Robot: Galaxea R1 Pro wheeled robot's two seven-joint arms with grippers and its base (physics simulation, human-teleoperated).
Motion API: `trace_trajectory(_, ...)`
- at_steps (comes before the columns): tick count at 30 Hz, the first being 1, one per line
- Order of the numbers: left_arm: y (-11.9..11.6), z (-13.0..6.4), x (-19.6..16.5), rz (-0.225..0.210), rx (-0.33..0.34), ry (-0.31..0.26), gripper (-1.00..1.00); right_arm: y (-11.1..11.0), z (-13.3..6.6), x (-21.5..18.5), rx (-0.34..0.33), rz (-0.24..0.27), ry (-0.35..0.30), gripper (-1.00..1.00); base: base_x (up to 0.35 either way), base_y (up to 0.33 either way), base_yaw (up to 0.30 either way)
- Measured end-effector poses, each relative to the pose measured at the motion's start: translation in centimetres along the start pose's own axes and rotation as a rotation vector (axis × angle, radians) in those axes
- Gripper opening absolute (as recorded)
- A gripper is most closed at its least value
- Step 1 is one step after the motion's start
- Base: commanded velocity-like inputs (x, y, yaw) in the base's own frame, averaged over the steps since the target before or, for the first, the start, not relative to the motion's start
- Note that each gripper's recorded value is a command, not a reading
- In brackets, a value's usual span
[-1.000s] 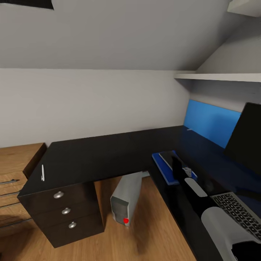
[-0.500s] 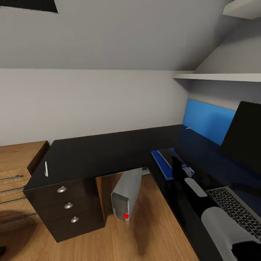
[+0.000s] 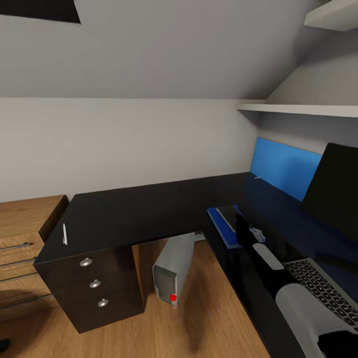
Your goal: In the bedroom, organize the workspace by keeping the computer under the desk, ensuring the monitor is on the desk, placing the keyboard on the desk next to the monitor, placing the mouse on the desk next to the keyboard, moving the folder from the swivel chair onto the desk next to the mouse, stacking the notebook on top of the folder with the pen on top of the notebook, and positioning the swivel chair next to the desk.
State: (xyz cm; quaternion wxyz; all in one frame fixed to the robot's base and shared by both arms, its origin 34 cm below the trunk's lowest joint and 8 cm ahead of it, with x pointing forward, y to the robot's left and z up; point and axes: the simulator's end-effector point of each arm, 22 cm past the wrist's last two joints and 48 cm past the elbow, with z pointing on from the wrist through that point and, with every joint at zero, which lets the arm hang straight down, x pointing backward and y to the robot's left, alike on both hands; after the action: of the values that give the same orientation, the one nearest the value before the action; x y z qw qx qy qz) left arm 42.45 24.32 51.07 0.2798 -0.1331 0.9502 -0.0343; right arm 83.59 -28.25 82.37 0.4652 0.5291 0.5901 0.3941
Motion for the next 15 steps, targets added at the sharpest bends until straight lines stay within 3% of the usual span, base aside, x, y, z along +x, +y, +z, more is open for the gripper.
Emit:
trace_trajectory(10, -0.2, -1.4, -0.9, 0.000, -0.002, 0.002, 1.00, 2.6, -0.3, 0.0, -0.019, -0.002, 0.004, 1.00, 0.000, 0.000, 0.000)
trace_trajectory(15, -0.2, -2.1, -1.5, -0.004, -0.005, 0.001, 1.00, 5.1, -0.9, 0.5, -0.059, -0.004, 0.014, 1.00, 0.000, 0.000, 0.000)
